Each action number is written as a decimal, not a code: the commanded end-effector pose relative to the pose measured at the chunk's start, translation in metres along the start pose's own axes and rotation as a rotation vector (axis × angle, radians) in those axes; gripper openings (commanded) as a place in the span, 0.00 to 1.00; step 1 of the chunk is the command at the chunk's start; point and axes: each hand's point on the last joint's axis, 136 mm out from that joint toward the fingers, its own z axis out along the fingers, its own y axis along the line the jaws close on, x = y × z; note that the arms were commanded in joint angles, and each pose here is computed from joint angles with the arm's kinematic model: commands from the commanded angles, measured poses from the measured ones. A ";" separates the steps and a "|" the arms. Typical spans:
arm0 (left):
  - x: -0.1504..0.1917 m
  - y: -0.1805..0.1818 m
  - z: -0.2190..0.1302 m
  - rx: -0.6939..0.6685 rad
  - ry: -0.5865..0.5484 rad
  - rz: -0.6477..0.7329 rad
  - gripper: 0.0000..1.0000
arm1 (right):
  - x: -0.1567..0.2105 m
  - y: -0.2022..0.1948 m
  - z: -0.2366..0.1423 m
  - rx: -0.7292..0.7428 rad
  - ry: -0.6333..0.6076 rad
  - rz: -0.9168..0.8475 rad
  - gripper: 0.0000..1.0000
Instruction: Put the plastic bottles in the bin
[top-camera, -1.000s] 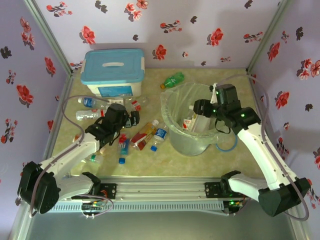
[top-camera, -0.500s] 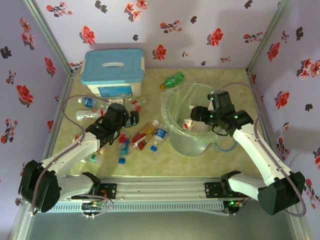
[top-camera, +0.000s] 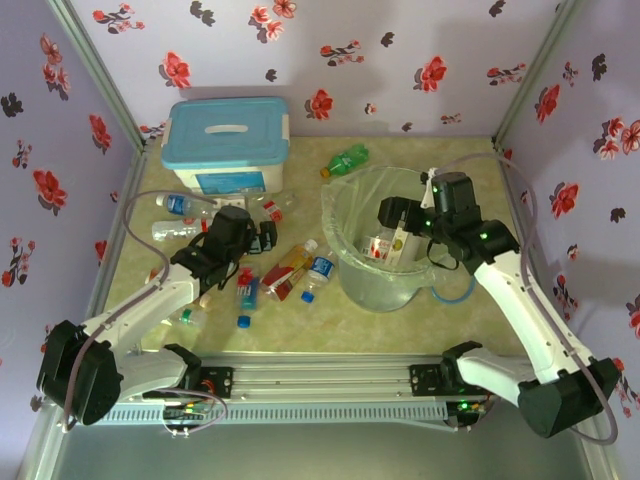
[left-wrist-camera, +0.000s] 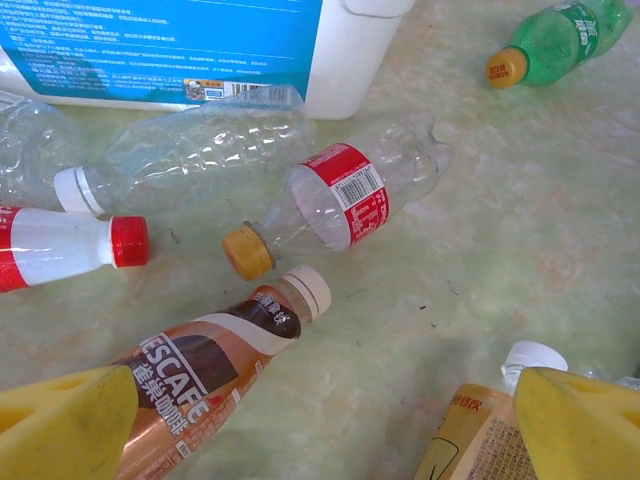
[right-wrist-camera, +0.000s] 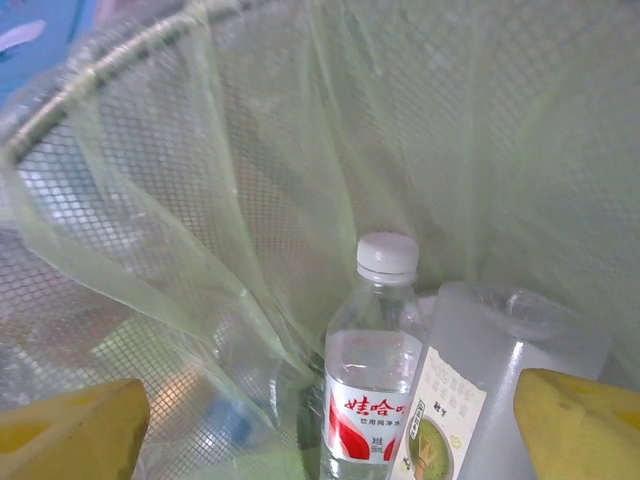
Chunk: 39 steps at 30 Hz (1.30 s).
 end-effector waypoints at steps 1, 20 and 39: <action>-0.002 0.011 -0.002 -0.041 -0.001 -0.041 0.97 | -0.027 0.018 -0.019 -0.075 -0.121 -0.034 0.94; 0.058 -0.073 -0.021 0.382 0.456 0.219 0.89 | -0.052 0.010 -0.063 -0.034 -0.348 -0.072 0.95; 0.124 -0.069 -0.004 0.353 0.687 0.297 0.87 | -0.044 0.003 -0.058 -0.011 -0.322 -0.057 0.95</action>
